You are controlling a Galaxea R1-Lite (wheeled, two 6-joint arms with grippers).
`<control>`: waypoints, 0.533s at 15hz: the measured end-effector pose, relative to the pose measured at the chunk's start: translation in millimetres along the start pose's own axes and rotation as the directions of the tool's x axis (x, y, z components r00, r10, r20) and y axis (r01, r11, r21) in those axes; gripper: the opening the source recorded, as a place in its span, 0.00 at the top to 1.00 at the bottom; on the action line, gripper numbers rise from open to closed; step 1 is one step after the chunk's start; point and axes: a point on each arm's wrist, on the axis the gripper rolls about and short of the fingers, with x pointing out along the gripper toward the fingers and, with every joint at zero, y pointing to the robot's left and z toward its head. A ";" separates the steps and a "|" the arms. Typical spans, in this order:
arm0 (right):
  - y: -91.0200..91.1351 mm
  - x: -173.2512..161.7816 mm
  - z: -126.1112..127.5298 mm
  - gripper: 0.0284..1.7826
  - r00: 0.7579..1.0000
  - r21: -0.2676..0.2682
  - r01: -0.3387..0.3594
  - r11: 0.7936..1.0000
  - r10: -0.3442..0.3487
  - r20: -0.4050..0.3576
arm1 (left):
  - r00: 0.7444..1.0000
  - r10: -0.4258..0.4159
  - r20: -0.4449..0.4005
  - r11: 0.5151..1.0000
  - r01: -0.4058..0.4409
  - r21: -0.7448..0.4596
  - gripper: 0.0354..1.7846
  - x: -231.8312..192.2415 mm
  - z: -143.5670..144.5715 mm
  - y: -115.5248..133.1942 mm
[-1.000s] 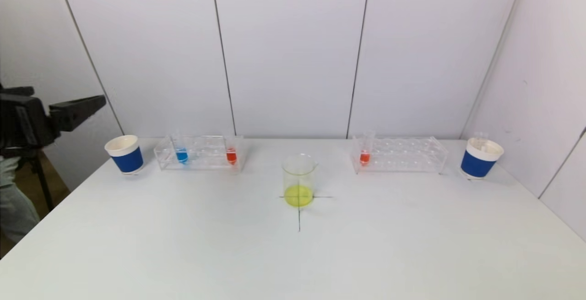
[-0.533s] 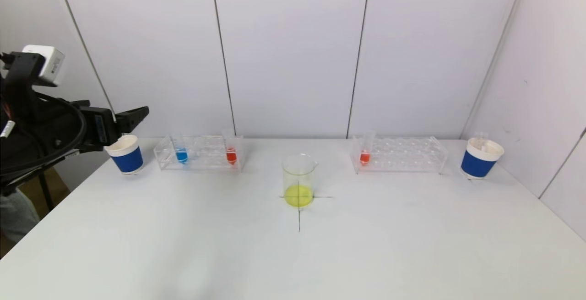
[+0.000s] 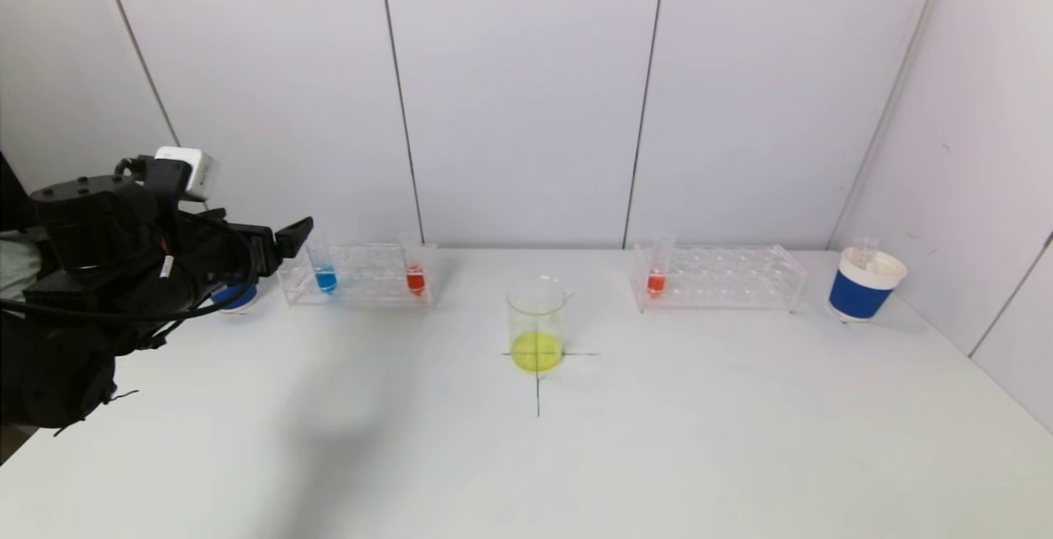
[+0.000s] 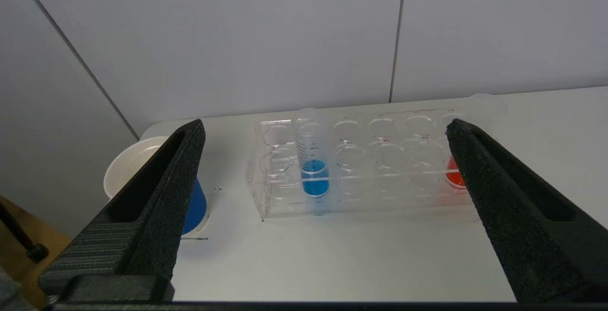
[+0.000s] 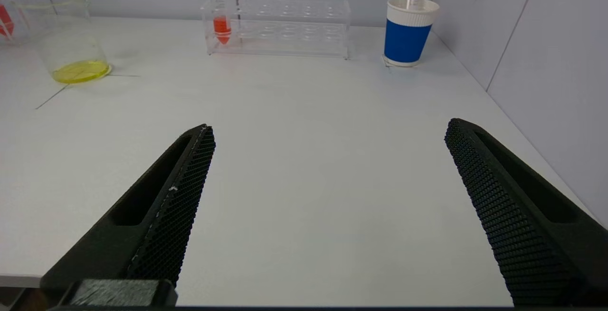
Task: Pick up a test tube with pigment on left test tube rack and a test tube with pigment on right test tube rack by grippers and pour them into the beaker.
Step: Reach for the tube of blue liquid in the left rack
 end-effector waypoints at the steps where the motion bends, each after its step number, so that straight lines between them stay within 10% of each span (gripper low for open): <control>1: 0.0 0.0 0.0 0.01 1.000 0.000 0.000 1.000 0.000 0.000 | 1.000 0.002 0.019 1.000 -0.002 0.003 0.01 8.0 -8.0 0.1; 8: 0.0 0.0 0.0 0.01 1.000 0.000 0.000 1.000 0.000 0.000 | 1.000 -0.005 0.023 1.000 0.005 -0.018 0.01 43.2 -55.9 -1.5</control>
